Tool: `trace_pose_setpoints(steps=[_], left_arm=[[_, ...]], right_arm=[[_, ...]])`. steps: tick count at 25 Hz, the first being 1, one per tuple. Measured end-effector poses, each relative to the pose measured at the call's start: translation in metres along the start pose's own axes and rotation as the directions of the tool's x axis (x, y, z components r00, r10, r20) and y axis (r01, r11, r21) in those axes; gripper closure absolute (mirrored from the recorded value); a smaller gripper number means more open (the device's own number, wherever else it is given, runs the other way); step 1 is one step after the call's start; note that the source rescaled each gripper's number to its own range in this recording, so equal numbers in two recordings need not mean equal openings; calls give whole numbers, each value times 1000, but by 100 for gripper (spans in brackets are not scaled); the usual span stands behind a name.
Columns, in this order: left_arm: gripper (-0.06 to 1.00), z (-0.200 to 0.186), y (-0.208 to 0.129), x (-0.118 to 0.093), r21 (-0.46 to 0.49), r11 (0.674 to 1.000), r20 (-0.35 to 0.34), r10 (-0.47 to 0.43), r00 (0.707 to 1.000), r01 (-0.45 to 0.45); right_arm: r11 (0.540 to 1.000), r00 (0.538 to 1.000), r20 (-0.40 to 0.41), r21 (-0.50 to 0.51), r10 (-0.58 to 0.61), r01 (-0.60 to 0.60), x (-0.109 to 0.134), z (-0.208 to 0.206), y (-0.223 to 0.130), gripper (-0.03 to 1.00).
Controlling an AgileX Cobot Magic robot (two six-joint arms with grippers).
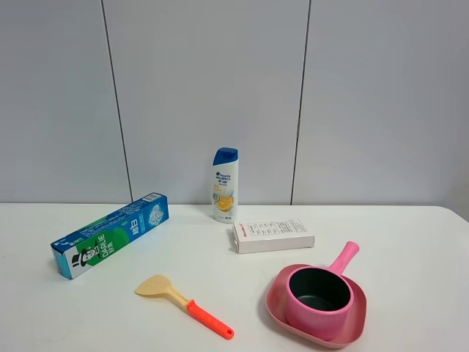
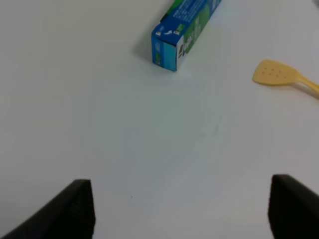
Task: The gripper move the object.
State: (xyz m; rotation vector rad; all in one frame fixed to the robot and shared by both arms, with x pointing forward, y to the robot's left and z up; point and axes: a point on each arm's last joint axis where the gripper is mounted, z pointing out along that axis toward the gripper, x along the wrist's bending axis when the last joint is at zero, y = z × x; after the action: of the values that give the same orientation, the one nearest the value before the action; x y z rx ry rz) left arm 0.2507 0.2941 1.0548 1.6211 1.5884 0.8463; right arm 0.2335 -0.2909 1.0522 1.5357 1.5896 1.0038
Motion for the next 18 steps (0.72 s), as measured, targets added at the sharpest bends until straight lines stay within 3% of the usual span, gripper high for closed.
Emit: trace_pose_setpoints(steps=[7, 18], left_arm=[[17, -15, -9, -2, -113, 994, -3, 5, 1000, -6], [17, -16, -10, -2, -117, 993, -5, 2, 1000, -3]], right_arm=[[1000, 1000, 0, 0, 0, 0, 0, 0, 0, -3], [1000, 1000, 0, 0, 0, 0, 0, 0, 0, -3]])
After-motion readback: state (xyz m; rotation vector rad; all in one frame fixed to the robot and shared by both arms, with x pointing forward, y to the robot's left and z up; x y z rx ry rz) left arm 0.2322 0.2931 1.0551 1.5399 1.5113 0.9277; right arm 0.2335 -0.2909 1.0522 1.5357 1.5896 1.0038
